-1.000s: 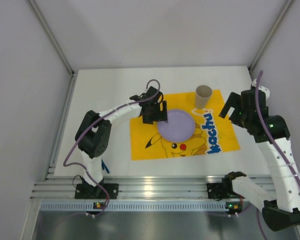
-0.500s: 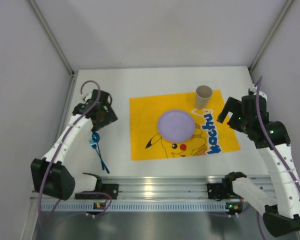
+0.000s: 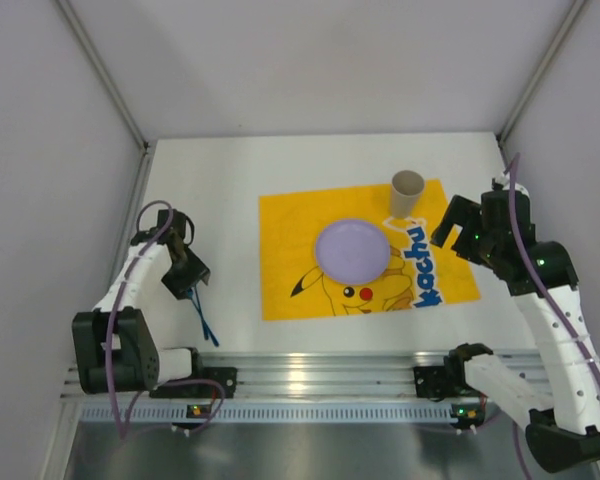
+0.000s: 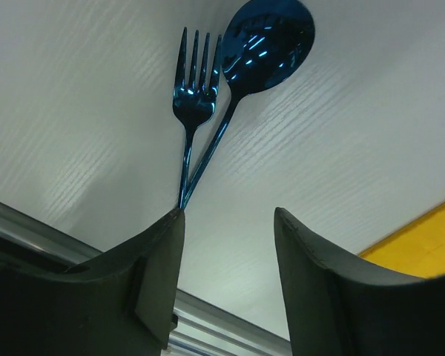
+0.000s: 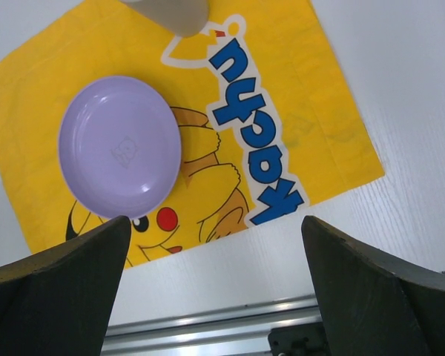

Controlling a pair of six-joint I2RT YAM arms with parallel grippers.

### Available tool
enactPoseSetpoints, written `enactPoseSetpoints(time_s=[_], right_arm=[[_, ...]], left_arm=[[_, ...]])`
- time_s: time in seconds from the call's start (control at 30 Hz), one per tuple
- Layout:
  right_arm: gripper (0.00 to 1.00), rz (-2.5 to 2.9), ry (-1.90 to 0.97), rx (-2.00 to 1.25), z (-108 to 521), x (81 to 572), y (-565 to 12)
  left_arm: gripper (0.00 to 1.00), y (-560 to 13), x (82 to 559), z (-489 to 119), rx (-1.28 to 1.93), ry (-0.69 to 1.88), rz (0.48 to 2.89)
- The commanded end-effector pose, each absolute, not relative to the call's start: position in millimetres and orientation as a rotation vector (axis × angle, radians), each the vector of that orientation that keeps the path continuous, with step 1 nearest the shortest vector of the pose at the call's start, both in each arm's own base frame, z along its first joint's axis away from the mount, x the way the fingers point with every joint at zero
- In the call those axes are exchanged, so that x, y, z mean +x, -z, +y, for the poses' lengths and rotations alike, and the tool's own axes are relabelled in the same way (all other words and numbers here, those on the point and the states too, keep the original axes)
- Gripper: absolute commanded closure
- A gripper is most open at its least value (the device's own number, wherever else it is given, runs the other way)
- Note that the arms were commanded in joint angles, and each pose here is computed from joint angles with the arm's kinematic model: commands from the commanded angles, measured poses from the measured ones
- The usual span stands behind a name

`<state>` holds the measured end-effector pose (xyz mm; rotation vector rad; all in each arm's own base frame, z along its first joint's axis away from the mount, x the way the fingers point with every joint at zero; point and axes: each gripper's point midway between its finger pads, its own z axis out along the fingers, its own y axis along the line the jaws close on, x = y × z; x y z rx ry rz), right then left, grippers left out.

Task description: Set the dinner table for one person

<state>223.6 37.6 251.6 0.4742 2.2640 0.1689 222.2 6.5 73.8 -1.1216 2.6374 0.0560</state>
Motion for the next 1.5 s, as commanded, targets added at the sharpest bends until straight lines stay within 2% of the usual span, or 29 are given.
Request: enactPoseSetpoints(time_s=[0.0,0.2,0.53,1.03,1.07,1.1,1.13,1.27,1.47], right_arm=[[0.00,2.233,-0.173,0.440,39.6,228.9,-257.9],[0.00,2.241,-0.156,0.434,38.2,227.5,-253.7],[0.00,2.242,-0.127,0.433,35.8,233.3,-258.2],[0.00,2.242,-0.066,0.451,30.7,249.8,-265.6],[0.00,2.251,-0.060,0.452,30.9,251.3,-263.6],[0.00,2.246,-0.057,0.459,30.0,252.7,-264.5],[0.00,2.245,-0.057,0.462,29.9,253.8,-264.3],[0.00,2.251,-0.058,0.469,31.1,255.9,-261.8],[0.00,2.233,-0.072,0.480,32.4,261.4,-270.3]], left_arm=[[0.44,-53.9,228.2,2.0,-1.143,-0.008,2.655],[0.49,-41.9,231.4,11.7,-1.127,-0.081,2.669],[0.52,-20.5,237.0,27.9,-1.123,-0.142,2.699],[0.80,7.8,262.4,27.5,-1.003,-0.101,2.765],[0.83,10.0,262.7,27.3,-0.997,-0.103,2.770],[0.94,15.4,261.4,27.5,-1.003,-0.109,2.784],[1.00,18.4,262.9,24.1,-1.001,-0.083,2.793],[1.00,20.7,282.8,18.4,-0.989,-0.005,2.778],[1.00,-42.0,347.7,40.4,-0.847,-0.074,2.618]])
